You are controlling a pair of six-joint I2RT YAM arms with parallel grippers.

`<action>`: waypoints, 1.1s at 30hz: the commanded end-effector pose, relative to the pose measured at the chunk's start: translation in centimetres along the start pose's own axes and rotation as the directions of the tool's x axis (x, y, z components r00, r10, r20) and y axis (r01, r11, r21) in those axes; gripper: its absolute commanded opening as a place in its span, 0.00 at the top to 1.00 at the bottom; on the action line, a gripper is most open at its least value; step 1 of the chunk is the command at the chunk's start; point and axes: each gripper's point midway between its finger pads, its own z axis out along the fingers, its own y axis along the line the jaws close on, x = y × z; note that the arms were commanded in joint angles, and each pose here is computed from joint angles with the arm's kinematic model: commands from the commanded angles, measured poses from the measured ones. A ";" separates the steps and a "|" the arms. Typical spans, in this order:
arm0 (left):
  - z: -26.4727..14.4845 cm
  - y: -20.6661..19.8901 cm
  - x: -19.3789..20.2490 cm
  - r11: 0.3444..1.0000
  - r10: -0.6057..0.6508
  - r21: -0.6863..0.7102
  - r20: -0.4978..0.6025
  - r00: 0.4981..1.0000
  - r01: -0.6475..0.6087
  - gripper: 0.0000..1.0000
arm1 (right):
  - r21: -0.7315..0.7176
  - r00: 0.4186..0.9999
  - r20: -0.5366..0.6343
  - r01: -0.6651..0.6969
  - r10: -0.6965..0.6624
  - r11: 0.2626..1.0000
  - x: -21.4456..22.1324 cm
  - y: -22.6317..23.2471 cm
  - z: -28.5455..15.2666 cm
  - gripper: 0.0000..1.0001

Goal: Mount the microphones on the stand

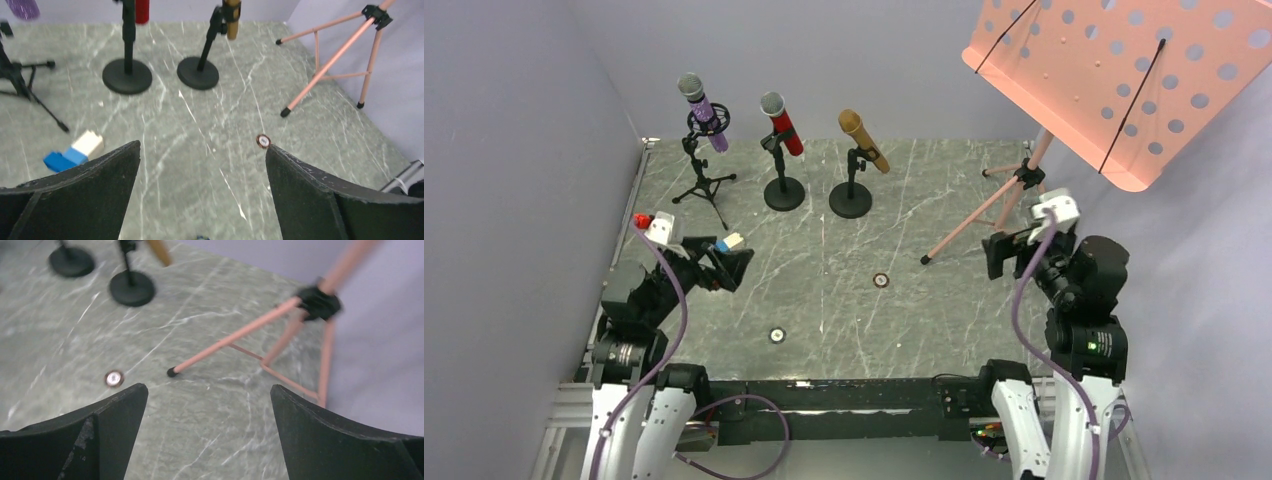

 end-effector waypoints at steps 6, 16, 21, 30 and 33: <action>-5.5 -1.0 -0.5 0.995 -0.021 -0.103 -0.024 0.999 0.018 0.01 | 0.396 0.918 0.211 -0.394 0.335 0.829 -2.7 -5.7 -4.7 0.00; -8.5 -0.9 -1.4 0.981 -0.016 -0.192 0.027 1.000 0.021 0.01 | 0.460 0.930 0.221 -0.365 0.294 0.809 -1.3 -5.8 -6.1 0.00; -8.5 -0.2 -1.1 0.975 -0.009 -0.222 0.022 1.000 0.014 0.01 | 0.460 0.939 0.218 -0.338 0.265 0.821 -0.4 -5.8 -5.6 0.00; -8.3 0.7 -0.2 0.969 0.000 -0.247 0.020 1.000 0.005 0.01 | 0.473 0.950 0.199 -0.309 0.241 0.825 0.9 -6.4 -4.6 0.00; -8.3 0.9 0.0 0.966 -0.003 -0.258 0.011 1.000 0.005 0.01 | 0.488 0.952 0.189 -0.304 0.240 0.818 1.5 -6.9 -4.2 0.00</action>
